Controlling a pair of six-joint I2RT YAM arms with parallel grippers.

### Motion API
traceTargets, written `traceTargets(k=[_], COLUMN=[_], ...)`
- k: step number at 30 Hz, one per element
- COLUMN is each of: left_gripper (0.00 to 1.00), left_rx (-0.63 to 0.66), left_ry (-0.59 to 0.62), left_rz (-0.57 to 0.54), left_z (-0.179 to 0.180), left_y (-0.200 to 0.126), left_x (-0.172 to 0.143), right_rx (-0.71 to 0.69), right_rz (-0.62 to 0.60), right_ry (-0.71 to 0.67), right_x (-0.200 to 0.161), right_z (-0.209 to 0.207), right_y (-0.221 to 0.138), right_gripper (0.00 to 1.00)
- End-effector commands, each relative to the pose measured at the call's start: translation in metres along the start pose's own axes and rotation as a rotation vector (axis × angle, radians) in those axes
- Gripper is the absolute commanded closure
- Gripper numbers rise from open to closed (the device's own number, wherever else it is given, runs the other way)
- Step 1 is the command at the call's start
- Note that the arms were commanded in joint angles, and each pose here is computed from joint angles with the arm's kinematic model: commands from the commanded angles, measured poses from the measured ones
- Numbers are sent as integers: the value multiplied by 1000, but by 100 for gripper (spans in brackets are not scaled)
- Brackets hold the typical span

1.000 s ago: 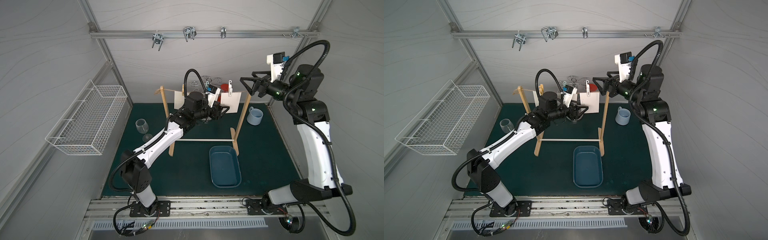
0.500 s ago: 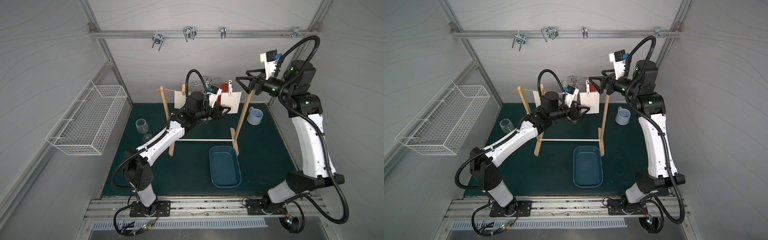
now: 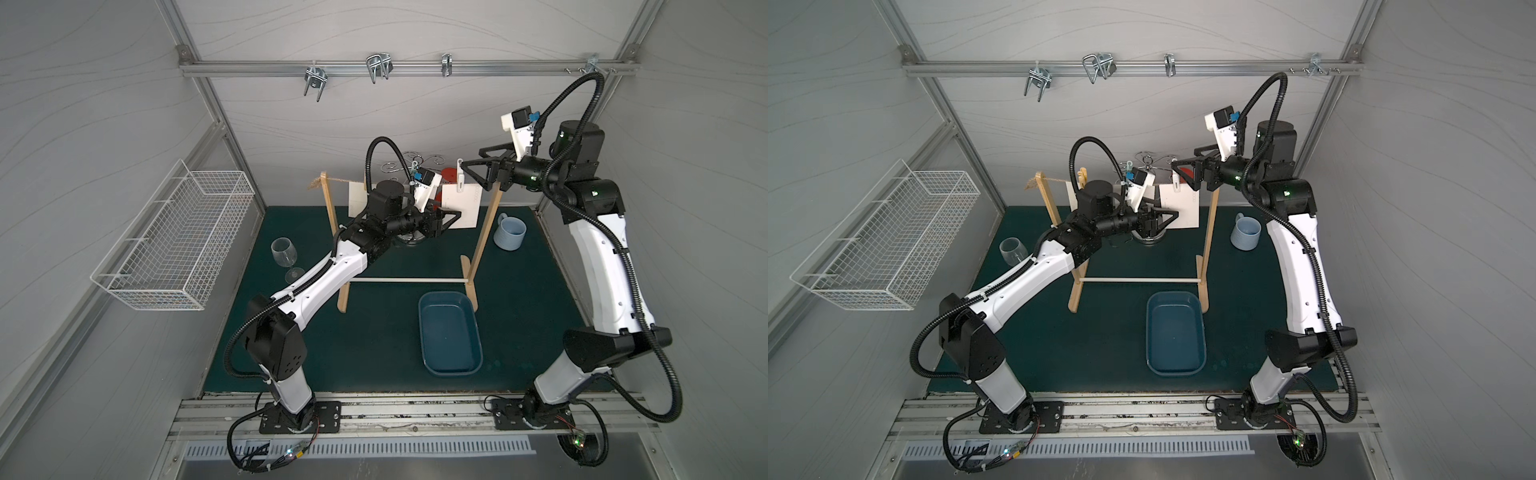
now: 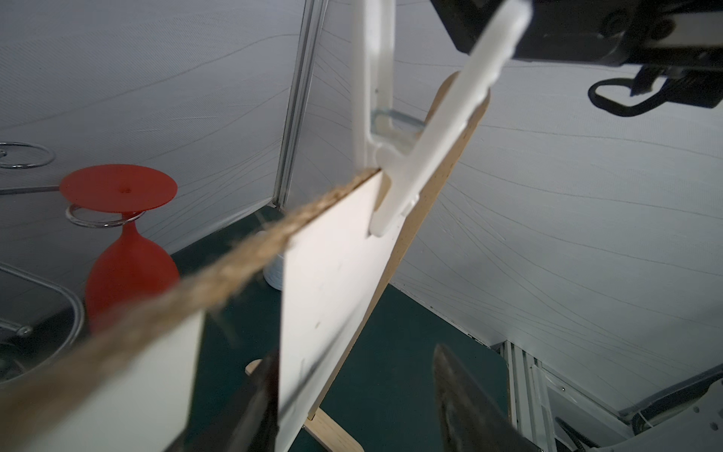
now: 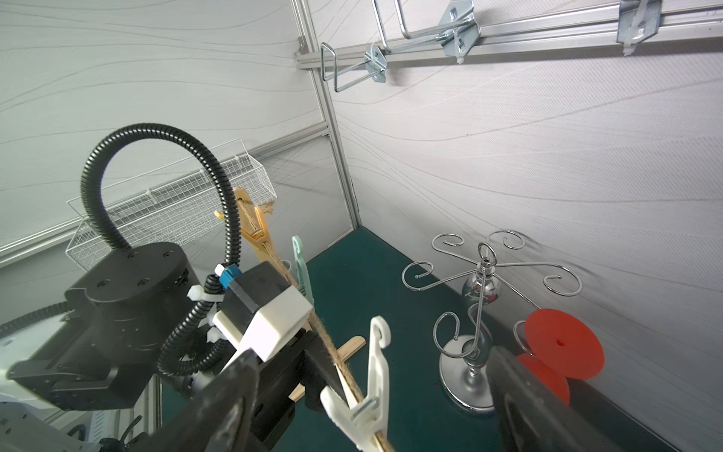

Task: Remove the postcards from the strings
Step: Remove the clamp from the clothesline.

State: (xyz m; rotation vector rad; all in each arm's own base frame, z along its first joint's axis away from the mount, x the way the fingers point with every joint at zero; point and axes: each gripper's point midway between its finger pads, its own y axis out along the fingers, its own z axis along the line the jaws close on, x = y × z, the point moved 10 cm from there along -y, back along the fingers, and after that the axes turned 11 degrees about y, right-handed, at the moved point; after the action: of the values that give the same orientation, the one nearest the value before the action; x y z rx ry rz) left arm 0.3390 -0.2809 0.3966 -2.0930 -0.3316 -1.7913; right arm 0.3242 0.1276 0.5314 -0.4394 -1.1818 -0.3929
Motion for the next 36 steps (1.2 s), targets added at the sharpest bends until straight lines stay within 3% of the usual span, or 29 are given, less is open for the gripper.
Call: traceTargets(k=[1, 4, 9, 28, 31, 36], left_gripper=[42, 45, 38, 36, 38, 50], left_rx=[-42, -65, -99, -111, -126, -132], left_ry=[28, 22, 13, -36, -44, -58], left_rz=[-81, -86, -87, -84, -89, -85], left_z=[2, 4, 5, 14, 14, 14], left_y=[1, 2, 5, 15, 17, 16], left_x=[15, 14, 11, -2, -4, -9], right_rx=[34, 39, 38, 36, 36, 34], right_rz=[3, 5, 9, 10, 13, 16], right_ry=[-37, -41, -41, -51, -48, -54], right_x=[3, 2, 2, 2, 1, 1], right_z=[7, 5, 3, 6, 5, 4], right_y=[-2, -1, 1, -2, -1, -1], right_gripper=[8, 8, 8, 8, 8, 8])
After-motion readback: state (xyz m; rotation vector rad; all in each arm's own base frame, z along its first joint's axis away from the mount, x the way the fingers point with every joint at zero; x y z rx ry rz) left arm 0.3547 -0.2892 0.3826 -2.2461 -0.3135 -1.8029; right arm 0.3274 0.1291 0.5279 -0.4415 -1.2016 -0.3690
